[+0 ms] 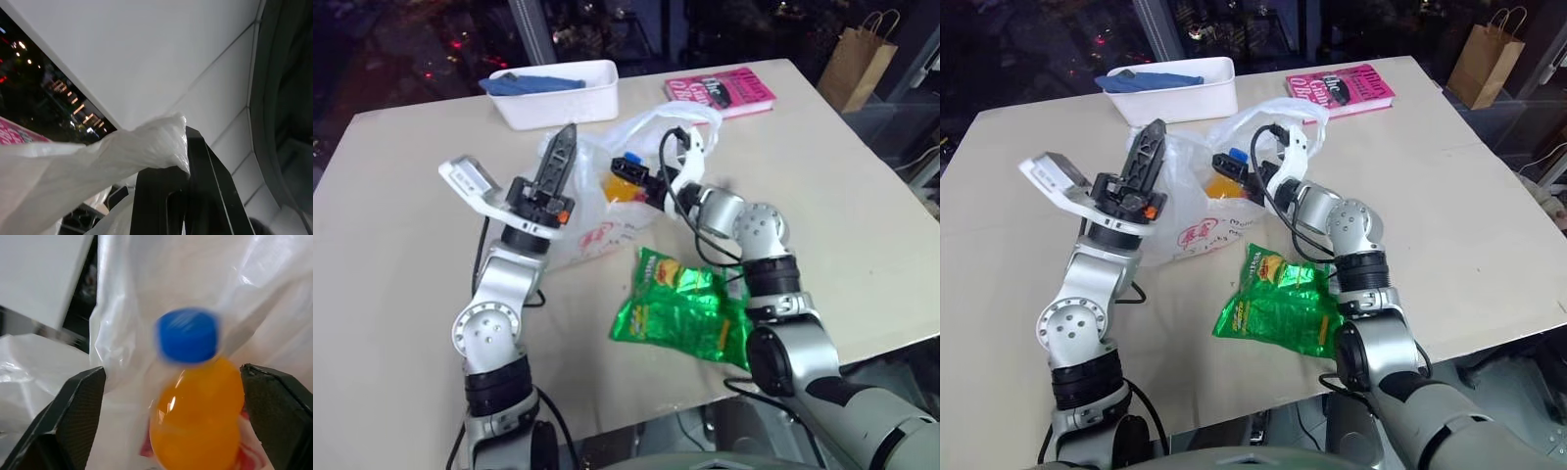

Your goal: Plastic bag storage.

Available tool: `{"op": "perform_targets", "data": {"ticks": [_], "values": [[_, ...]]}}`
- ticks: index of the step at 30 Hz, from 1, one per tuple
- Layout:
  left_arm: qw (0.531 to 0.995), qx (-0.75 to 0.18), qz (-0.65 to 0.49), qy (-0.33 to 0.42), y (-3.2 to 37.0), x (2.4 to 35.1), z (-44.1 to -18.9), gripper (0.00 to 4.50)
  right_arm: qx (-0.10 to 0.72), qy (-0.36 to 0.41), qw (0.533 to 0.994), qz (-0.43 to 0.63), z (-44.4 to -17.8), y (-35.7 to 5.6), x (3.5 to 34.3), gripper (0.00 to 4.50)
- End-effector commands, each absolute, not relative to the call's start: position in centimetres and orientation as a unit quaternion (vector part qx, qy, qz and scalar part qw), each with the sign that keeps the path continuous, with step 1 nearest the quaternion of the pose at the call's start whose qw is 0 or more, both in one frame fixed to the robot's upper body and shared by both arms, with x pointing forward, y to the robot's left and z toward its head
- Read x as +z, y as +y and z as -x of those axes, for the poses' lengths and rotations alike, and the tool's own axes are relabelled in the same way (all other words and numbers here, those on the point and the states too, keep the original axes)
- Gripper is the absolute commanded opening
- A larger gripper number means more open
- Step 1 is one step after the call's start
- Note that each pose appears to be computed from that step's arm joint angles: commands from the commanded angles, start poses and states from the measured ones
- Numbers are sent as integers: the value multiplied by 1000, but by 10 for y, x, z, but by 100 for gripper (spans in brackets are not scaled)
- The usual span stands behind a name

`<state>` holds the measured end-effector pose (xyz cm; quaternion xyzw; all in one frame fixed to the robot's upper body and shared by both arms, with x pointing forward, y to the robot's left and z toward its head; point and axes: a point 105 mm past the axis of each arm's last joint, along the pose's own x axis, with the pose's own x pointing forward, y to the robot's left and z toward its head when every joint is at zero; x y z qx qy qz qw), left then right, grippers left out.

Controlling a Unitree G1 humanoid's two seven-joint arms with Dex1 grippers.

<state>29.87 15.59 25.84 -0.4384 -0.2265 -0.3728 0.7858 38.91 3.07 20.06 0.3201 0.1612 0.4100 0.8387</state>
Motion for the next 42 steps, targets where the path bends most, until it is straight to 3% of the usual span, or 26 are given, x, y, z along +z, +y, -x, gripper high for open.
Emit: {"op": "perform_targets", "data": {"ticks": [1,5,11,13,18,24,33,38,42], "values": [[784,-371,434,-244,164,264,-294,0,427,91,861,-260,-391,18,228,448],[795,-363,421,-244,176,265,-292,0,452,44,862,-225,-386,-20,243,448],[813,-367,391,-225,186,264,-284,0,548,-2,824,-145,-339,-71,260,448],[817,-374,384,-213,184,262,-281,0,567,25,816,-112,-326,-88,248,448],[822,-393,367,-186,175,255,-273,0,523,164,835,-50,-317,-128,178,448],[829,-381,366,-183,175,249,-268,0,504,263,819,-75,-289,-143,131,448],[831,-372,374,-180,171,243,-267,0,524,330,764,-183,-247,-140,123,448],[830,-371,377,-178,170,241,-270,0,537,338,724,-270,-236,-112,117,448],[831,-369,376,-177,170,241,-271,0,532,328,721,-298,-238,-99,117,448]]}}
